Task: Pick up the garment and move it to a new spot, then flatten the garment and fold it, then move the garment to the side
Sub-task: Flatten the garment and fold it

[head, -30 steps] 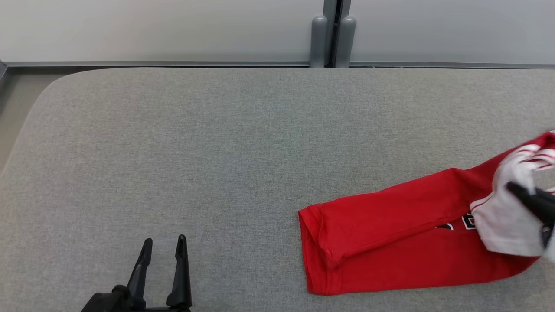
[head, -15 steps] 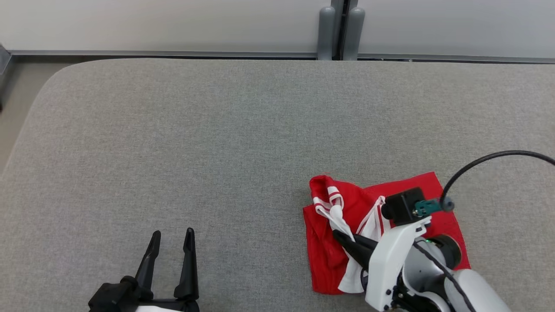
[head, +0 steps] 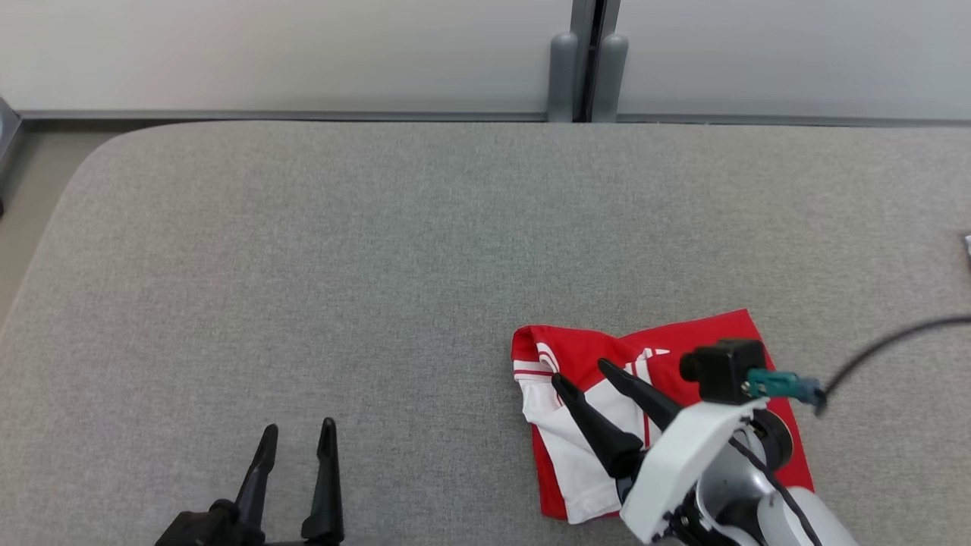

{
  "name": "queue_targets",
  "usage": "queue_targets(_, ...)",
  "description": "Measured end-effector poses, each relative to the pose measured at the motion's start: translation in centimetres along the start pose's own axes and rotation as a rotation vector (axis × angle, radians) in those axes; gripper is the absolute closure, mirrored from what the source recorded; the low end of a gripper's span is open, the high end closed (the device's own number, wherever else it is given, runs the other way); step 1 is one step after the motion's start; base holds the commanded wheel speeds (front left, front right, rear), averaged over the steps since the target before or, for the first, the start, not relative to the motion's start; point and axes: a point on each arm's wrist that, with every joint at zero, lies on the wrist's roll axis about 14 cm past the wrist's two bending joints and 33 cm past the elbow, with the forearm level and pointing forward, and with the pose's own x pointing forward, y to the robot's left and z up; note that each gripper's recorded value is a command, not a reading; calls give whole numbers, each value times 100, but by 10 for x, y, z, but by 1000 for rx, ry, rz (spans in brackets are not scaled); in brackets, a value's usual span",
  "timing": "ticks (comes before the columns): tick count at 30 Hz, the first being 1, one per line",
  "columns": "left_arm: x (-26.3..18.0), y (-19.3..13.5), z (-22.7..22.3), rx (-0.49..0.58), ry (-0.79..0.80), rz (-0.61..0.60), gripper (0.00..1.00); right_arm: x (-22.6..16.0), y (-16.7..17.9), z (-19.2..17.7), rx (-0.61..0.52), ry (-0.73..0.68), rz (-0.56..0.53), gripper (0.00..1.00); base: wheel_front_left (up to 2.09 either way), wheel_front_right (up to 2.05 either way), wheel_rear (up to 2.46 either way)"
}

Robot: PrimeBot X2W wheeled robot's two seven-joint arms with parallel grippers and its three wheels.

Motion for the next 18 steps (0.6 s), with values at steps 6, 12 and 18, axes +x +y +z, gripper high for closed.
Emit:
queue_targets(6,-14,8,5,13,-20,15,0,-49,23,48,-33,-239,29,0,0,0,0)
queue_targets(12,-32,5,10,11,-44,4,0,-133,-37,75,-199,-428,-254,0,0,0,0)
queue_targets(18,-36,0,19,23,-82,-17,0,-195,-102,52,-364,-465,-531,0,0,0,0)
